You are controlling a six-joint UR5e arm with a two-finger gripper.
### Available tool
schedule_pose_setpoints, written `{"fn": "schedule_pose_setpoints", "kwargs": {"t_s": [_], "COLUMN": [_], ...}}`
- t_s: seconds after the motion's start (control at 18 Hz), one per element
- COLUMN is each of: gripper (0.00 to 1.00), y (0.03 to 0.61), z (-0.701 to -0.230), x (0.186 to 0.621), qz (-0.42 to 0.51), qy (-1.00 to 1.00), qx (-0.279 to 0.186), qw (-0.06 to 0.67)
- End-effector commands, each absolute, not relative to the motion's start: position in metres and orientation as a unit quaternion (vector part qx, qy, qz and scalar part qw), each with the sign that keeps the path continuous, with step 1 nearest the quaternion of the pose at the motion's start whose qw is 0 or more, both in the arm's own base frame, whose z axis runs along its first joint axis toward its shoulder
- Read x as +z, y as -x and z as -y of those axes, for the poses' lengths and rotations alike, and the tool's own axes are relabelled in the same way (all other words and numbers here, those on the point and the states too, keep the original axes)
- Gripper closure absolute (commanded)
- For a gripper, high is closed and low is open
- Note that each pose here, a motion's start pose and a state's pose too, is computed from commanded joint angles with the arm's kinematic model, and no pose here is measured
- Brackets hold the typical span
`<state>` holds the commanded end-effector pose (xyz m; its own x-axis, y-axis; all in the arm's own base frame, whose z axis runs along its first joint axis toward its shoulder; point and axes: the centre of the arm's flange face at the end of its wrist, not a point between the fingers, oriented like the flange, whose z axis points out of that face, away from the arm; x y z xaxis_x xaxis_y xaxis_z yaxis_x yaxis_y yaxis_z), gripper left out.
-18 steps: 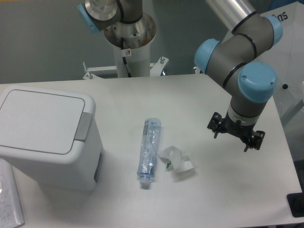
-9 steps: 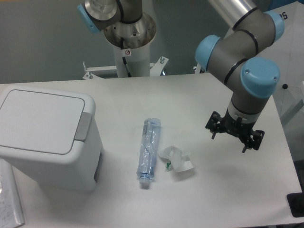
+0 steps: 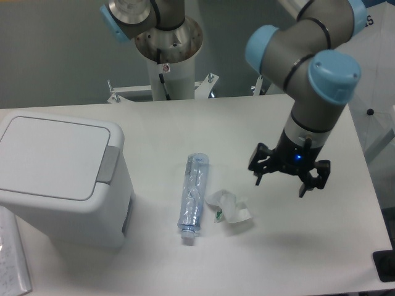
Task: Open the trash can
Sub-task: 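Move the gripper over the bottle toward the trash can lid edge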
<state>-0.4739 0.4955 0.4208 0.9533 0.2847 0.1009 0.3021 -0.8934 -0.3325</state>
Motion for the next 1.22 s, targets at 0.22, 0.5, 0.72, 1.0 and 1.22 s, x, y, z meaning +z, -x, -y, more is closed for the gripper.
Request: {"fn": "schedule_pose_setpoints", "kwargs": {"t_s": [0.22,0.5,0.72,1.0,1.22], "gripper": [0.00,0.00,0.00,0.00,0.00], "y": [0.437,0.384,0.350,0.326,0.304], "z": [-0.515,-0.521,-0.534,-0.535,-0.526], "x": [0.438,0.468,0.481,0.487,0.488], "qz": [0.130,0.127,0.103,0.091,0.085], "qy": [0.974,0.968,0.957,0.953,0.951], "qx": [-0.030,-0.040,-0.083,-0.104,-0.111], "qw": [0.184,0.211,0.257,0.271,0.275]}}
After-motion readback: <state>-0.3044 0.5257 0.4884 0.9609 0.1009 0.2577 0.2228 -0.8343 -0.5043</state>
